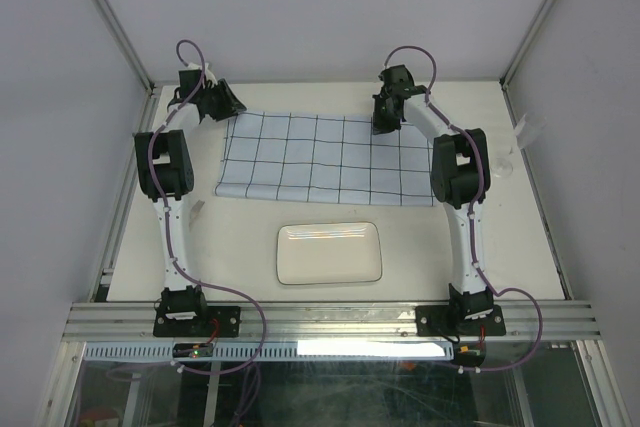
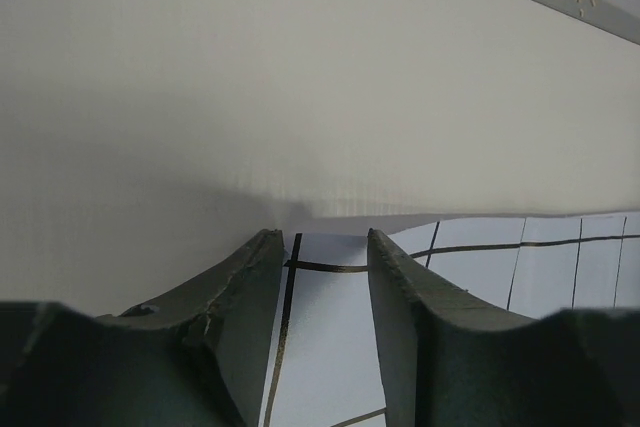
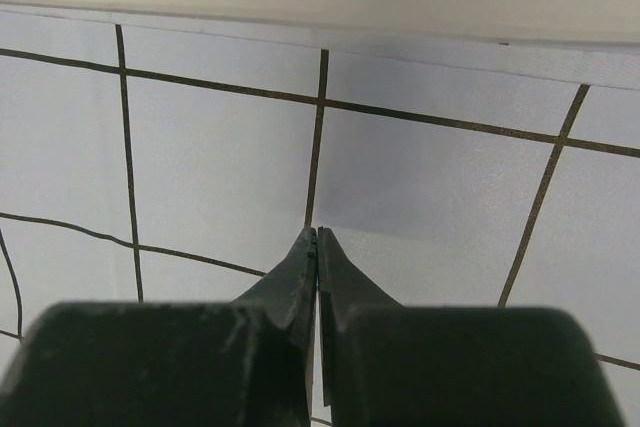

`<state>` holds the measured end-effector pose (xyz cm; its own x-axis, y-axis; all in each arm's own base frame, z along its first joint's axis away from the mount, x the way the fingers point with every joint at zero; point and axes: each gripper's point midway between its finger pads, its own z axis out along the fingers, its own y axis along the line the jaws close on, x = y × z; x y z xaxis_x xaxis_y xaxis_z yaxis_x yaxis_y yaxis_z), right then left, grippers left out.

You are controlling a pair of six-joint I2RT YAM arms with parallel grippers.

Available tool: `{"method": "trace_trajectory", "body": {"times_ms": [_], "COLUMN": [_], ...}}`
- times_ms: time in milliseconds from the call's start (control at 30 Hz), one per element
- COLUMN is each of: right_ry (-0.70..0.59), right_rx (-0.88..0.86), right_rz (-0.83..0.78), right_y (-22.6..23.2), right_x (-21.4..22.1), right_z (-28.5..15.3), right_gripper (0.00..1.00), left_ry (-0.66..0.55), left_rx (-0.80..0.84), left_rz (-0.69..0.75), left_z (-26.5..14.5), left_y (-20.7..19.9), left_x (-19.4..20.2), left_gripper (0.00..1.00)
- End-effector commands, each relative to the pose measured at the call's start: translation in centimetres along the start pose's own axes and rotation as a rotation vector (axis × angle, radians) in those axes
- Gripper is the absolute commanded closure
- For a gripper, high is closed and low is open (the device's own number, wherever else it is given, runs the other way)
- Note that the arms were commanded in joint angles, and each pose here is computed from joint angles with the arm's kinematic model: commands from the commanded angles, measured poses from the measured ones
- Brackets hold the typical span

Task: Set the dinner table for one person
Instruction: Flatten out the napkin at the center of the board.

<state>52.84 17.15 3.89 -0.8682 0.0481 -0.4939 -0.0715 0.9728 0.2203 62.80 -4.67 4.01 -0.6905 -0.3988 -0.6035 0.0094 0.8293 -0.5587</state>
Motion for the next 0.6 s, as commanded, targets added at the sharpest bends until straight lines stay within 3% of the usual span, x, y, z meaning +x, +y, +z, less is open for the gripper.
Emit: {"method": "trace_trajectory", "body": {"times_ms": [0,67,133,233,567], "right_ry": [-0.085,-0.086,-0.084,-0.085,-0.077], "right_rx": [-0.026,-0.029,-0.027,-0.025,-0.022], "right_rz": [-0.003,-0.003,-0.002,-0.004,-0.004], "right_y": [0.8,0.8,0.8,0.8,0.6], "right_x": [-2.8,-2.9,-2.8,-2.8,-2.4], "right_z": [-1.5,-1.5,-1.5,-1.6,-1.3], "right_gripper": [1.00,1.00,1.00,1.00,1.00], "left_ry": [0.132,0.138,0.139,0.134,0.102], "left_rx": [-0.061,-0.081,-0.099,-0.115,-0.124], "left_rz": [-0.042,-0.039,-0.033,-0.025,-0.010], "left_z": [0.2,0.0,-0.2,-0.3,-1.0], "left_y": [1.7,2.1,2.4,2.6,2.0], "left_x": [4.8,5.0,5.0,4.8,3.3], "left_gripper": [0.60,0.63,0.73,0.99,1.00]}}
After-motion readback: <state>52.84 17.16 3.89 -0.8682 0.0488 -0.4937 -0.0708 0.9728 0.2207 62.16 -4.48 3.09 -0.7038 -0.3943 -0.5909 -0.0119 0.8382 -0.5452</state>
